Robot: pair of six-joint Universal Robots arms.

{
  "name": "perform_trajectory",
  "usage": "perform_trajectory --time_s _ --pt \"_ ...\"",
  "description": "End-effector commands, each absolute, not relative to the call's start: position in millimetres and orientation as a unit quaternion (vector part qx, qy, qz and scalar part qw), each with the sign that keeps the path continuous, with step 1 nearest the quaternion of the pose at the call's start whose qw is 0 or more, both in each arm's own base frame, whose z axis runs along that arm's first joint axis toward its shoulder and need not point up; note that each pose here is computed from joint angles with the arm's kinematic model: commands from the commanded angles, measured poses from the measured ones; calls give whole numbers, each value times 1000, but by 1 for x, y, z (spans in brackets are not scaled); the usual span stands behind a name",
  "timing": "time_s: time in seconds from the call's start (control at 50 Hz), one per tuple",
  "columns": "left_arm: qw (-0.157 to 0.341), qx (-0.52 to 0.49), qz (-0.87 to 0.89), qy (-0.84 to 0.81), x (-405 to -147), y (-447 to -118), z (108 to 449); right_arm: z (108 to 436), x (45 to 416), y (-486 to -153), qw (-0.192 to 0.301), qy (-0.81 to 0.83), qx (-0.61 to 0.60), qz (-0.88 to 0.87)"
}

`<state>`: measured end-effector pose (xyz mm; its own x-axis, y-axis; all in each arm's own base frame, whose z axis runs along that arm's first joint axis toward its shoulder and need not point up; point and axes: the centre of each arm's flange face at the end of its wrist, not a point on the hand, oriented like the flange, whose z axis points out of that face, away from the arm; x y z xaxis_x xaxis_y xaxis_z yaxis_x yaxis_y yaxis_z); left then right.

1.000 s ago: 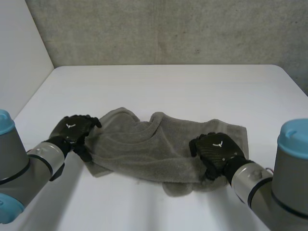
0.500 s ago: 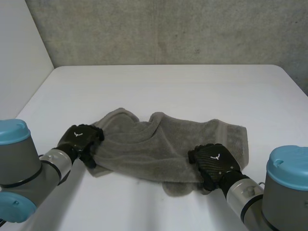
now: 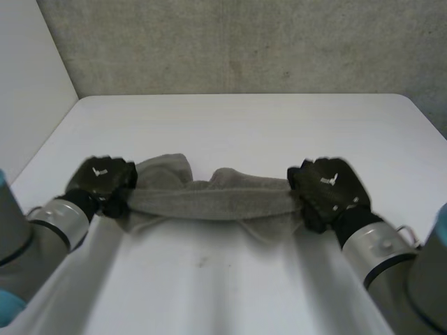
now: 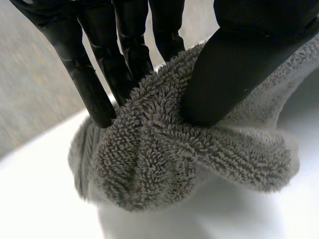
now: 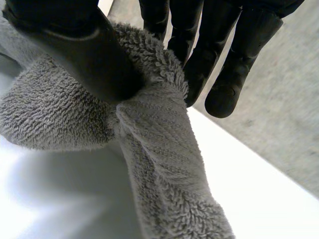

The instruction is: Fold the towel.

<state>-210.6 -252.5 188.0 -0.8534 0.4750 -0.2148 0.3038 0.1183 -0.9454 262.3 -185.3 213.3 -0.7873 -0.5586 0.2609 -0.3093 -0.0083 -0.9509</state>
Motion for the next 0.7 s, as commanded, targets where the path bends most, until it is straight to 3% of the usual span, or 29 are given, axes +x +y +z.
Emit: perform_trajectory --time_s 0.02,0.1,0.18,0.34,0.38,0.4,0.44,0.5,0.54,0.64,0.7 --pt "70 -263 640 -719 -207 -225 242 257 244 -189 42 720 -346 -599" --pt "74 -268 619 -735 -206 -214 251 272 245 -200 27 722 -357 -592" --pt "79 -273 600 -748 -207 -212 249 265 252 -213 23 729 -369 -576" --pt "79 -277 585 -758 -223 -262 235 263 280 -263 20 696 -371 -615" --pt "77 -269 635 -720 -234 -298 256 287 296 -295 15 635 -341 -693" --pt "77 -269 635 -720 -234 -298 257 287 296 -295 15 635 -341 -693" --pt "73 -246 716 -649 -247 -325 306 329 307 -317 11 543 -299 -784" --pt "72 -219 760 -608 -248 -334 335 355 310 -323 8 490 -272 -828" --pt "77 -159 828 -532 -246 -342 387 395 310 -327 7 399 -230 -888" --pt "98 -116 864 -481 -242 -338 418 418 304 -321 3 361 -208 -909" --pt "103 -118 849 -505 -241 -333 406 398 302 -319 4 409 -231 -882"
